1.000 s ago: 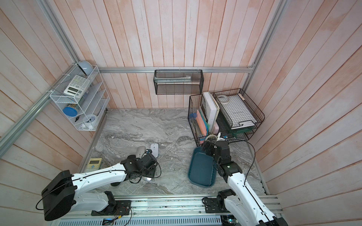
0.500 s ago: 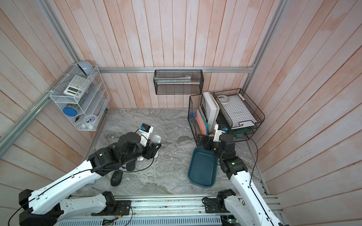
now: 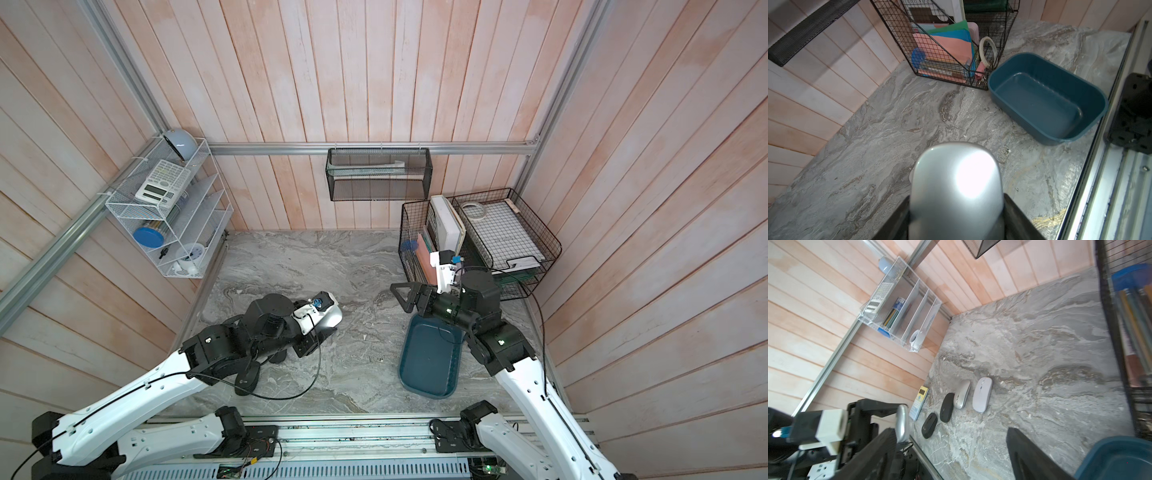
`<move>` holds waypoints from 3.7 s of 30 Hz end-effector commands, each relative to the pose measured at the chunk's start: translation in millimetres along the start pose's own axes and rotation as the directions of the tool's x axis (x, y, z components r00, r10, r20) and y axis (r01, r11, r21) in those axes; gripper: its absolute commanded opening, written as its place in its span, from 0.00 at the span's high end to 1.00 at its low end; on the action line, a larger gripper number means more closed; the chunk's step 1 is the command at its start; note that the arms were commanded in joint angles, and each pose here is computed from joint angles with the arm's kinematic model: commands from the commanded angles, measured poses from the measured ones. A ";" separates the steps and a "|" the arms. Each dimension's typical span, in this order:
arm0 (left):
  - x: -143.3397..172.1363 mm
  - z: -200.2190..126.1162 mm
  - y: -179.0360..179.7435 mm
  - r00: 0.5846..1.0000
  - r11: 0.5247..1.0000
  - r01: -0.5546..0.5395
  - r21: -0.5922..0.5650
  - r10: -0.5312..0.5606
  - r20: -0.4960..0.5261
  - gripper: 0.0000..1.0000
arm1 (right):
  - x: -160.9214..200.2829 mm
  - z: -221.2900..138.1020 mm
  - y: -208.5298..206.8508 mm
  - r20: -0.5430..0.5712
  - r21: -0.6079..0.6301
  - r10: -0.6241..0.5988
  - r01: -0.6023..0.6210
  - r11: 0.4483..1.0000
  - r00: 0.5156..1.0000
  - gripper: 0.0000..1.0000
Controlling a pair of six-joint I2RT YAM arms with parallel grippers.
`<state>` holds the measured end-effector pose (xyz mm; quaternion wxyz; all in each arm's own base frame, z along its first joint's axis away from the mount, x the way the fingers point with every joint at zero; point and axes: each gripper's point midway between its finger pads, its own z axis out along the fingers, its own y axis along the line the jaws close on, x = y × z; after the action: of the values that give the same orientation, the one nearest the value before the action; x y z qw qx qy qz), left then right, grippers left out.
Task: Put the mouse in the storage box
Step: Pick up the mouse from the center of the board, then move the storage box to the center of the board.
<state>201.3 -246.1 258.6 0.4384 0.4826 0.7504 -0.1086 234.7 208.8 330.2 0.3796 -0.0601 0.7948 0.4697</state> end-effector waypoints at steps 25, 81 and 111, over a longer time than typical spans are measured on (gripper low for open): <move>0.1 -13.6 -29.3 0.973 0.978 -0.189 0.085 0.175 0.148 0.49 | 99.6 70.3 72.4 -0.383 -0.219 -0.058 -0.030 0.975 0.922 0.33; 1.3 -25.4 3.9 0.987 0.994 -0.070 -0.089 0.081 0.136 0.00 | 93.4 96.3 -15.6 -0.350 0.015 0.050 -0.048 0.999 0.935 1.00; 42.8 -40.0 24.6 0.988 0.966 0.144 -0.215 -0.129 0.086 0.00 | 67.7 -24.4 -209.9 -0.030 0.616 0.230 -0.163 0.771 0.973 1.00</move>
<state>193.8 -186.7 259.2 0.5053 0.3810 0.7709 -0.0724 263.3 88.8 155.2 0.2878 0.1170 0.9264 0.2126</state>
